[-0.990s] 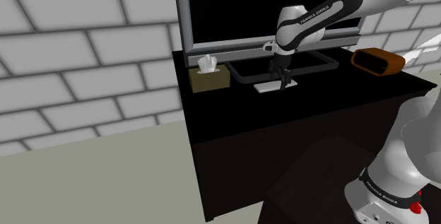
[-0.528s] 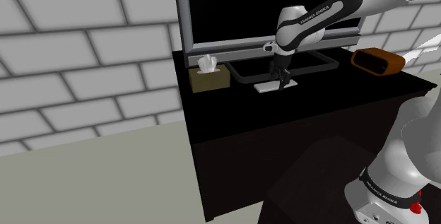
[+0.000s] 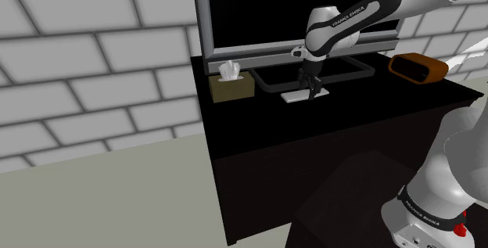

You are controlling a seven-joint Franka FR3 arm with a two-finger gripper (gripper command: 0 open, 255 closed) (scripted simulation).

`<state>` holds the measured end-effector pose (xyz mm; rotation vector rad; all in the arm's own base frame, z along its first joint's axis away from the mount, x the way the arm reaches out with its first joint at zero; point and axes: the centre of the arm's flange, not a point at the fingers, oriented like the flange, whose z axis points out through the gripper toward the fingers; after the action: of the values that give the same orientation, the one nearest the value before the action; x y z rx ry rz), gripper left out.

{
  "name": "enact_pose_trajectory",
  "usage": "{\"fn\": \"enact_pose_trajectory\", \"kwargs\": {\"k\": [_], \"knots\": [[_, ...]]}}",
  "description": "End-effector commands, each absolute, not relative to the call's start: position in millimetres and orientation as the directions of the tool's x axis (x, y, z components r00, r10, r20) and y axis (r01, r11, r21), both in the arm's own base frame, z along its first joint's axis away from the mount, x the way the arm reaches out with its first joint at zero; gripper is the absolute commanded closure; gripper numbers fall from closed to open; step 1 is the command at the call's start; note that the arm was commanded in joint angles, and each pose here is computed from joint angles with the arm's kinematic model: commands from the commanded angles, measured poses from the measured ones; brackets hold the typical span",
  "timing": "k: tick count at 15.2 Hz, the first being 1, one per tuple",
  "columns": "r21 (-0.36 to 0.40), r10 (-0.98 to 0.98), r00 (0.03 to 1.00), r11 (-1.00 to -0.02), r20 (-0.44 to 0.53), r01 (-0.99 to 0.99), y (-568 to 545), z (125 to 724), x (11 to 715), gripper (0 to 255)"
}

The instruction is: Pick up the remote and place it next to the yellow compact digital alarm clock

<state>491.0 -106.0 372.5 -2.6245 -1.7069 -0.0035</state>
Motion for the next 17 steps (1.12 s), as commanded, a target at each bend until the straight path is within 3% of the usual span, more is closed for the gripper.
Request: {"fn": "enact_pose_trajectory", "kwargs": {"k": [1,17], "knots": [[-0.008,0.914,0.405,-0.405,0.008,0.914,-106,372,491,255],[-0.008,0.914,0.405,-0.405,0.008,0.914,-106,457,491,255]]}}
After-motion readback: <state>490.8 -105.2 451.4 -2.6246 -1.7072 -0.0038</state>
